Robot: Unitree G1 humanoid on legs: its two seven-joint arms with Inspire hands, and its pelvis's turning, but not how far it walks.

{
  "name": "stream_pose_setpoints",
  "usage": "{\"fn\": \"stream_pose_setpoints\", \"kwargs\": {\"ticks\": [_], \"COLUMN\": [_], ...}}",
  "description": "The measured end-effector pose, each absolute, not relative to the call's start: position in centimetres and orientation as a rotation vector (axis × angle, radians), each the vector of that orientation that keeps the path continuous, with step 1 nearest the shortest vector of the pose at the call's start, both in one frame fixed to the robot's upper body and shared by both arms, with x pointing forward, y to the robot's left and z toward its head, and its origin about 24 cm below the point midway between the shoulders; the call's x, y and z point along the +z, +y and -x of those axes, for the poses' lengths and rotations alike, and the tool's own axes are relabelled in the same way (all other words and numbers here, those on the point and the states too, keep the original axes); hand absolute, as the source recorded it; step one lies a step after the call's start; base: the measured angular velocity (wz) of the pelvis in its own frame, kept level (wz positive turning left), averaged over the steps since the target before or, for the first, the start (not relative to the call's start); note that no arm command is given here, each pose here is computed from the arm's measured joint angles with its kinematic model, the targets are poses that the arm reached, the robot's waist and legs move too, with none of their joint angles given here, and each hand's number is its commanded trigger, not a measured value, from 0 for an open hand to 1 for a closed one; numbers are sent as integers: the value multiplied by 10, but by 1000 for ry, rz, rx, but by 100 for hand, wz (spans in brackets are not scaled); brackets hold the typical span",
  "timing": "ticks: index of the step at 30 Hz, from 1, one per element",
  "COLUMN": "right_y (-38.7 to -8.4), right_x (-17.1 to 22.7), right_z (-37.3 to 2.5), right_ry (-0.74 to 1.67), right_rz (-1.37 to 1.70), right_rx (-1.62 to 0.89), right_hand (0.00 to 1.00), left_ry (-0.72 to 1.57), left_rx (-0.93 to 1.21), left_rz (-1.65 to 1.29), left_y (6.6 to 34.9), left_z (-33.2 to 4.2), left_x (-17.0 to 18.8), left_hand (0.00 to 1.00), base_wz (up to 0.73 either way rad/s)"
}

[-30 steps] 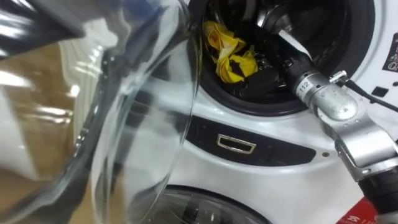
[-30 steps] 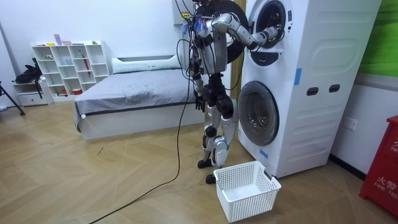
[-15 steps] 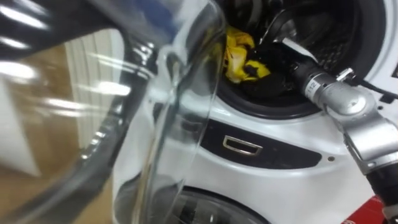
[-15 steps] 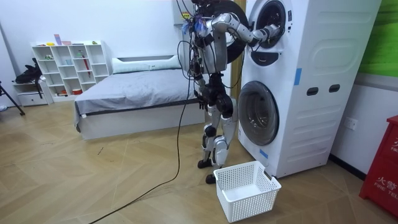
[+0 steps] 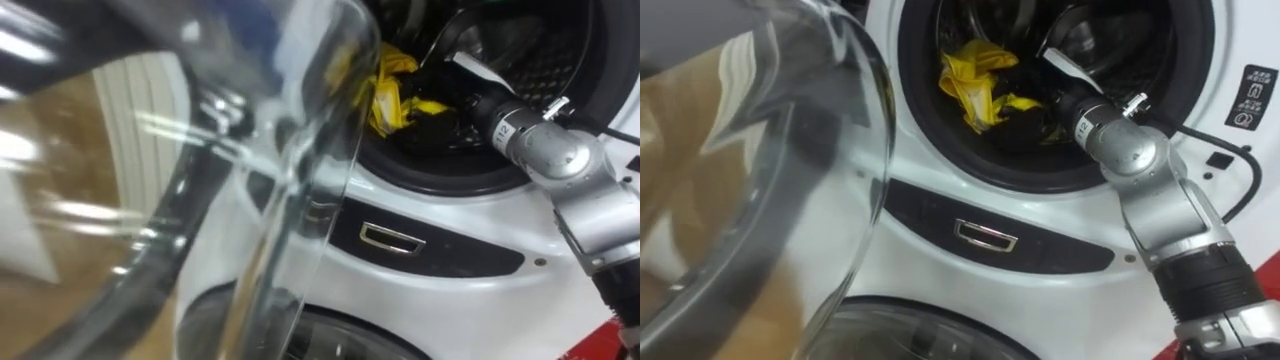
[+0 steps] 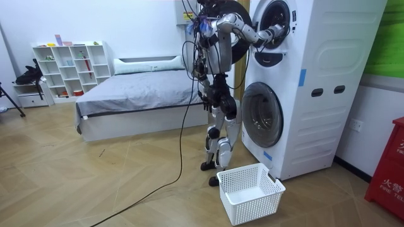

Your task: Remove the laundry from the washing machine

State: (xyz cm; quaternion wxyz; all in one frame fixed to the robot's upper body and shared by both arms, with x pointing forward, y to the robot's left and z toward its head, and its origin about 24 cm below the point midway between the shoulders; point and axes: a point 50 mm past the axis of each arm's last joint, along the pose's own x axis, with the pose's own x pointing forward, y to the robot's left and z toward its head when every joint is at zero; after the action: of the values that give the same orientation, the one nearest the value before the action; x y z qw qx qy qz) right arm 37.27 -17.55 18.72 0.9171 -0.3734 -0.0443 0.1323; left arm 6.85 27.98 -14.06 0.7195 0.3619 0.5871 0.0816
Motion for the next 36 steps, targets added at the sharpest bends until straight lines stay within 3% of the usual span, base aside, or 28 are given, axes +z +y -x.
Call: {"fn": "stream_pose_setpoints", "kwargs": {"ticks": [4,11,17,23,29,36], "right_y": [-166,-129,-119,-148,-170,-185], "right_x": [197,235,221,212,195,201], "right_z": [-363,-311,-266,-251,-237,-233], "right_ry": [-159,-487,-557,-521,-454,-484], "right_rz": [783,756,553,327,241,215], "right_rx": [280,356,503,484,429,387], "right_hand": [100,100,100,100,100,100], "left_ry": [1307,1250,1245,1237,1289,1286], "left_rx": [180,206,238,237,253,248], "left_rz": [-801,-803,-787,-775,-791,-788], "left_y": [280,277,273,265,266,266], "left_z": [-66,-68,-59,-48,-18,-13], "left_x": [-142,-142,-144,-148,-149,-150], "left_hand": [0,0,0,0,0,0], "base_wz": [-8,-8,-8,-6,-14,-7]}}
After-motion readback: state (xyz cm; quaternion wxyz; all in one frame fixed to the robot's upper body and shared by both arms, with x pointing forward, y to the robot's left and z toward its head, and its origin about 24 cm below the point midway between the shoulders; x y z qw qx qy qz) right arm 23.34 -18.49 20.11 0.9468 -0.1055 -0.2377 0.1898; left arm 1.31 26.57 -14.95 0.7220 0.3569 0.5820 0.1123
